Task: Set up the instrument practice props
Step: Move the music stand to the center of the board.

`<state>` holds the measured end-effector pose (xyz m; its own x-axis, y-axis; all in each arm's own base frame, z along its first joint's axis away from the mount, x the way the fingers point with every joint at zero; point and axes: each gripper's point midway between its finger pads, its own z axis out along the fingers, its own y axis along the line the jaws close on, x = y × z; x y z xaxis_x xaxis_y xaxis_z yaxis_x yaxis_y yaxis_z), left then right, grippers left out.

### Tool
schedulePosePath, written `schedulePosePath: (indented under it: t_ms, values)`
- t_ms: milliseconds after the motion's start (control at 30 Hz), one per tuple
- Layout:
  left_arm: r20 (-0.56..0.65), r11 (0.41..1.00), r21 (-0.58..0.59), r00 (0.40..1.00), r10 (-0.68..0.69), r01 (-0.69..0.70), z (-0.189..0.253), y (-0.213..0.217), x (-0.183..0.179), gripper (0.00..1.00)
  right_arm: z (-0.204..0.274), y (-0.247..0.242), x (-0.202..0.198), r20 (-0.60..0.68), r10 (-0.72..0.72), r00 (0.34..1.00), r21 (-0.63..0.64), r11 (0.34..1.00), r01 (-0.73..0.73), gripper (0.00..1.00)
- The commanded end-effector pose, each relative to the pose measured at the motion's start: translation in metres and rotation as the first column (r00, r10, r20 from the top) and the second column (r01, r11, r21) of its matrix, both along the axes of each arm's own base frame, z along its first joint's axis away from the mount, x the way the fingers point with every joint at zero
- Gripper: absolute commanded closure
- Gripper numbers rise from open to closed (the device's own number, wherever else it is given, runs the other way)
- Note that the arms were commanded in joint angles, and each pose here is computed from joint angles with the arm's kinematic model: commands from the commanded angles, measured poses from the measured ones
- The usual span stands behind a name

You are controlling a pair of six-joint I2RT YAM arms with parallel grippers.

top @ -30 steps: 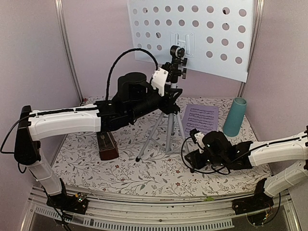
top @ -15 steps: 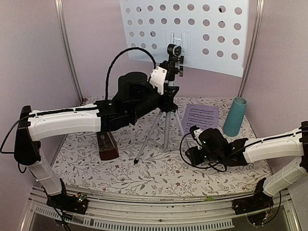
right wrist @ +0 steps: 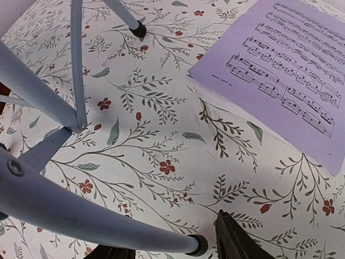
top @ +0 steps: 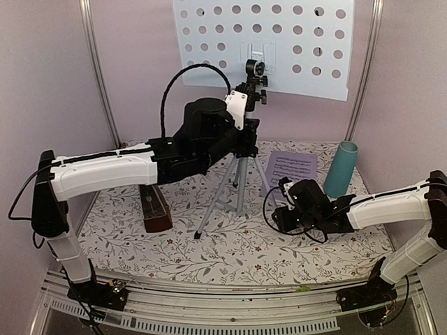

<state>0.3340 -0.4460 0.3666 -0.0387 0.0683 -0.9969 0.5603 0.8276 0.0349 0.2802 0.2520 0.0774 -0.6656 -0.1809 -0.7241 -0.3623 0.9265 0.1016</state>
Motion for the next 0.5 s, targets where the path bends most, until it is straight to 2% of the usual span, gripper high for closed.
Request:
schedulePosePath:
  t_ms: [0,300,467]
  values:
    - [0.042,0.994,0.074,0.996,0.082,-0.085,0.009,0.000,0.005,1.00,0.005,-0.015,0.019,0.035,-0.048,0.998,-0.021,0.999,0.049,0.48]
    - [0.016,0.986,0.069,0.988,0.151,-0.152,0.003,-0.001,0.014,1.00,0.018,-0.009,0.025,0.064,0.001,0.998,0.000,1.000,-0.001,0.43]
    - [0.009,0.990,0.065,0.992,0.127,-0.128,0.002,-0.004,0.011,1.00,0.029,0.001,0.019,0.063,0.052,0.997,0.060,0.997,-0.055,0.38]
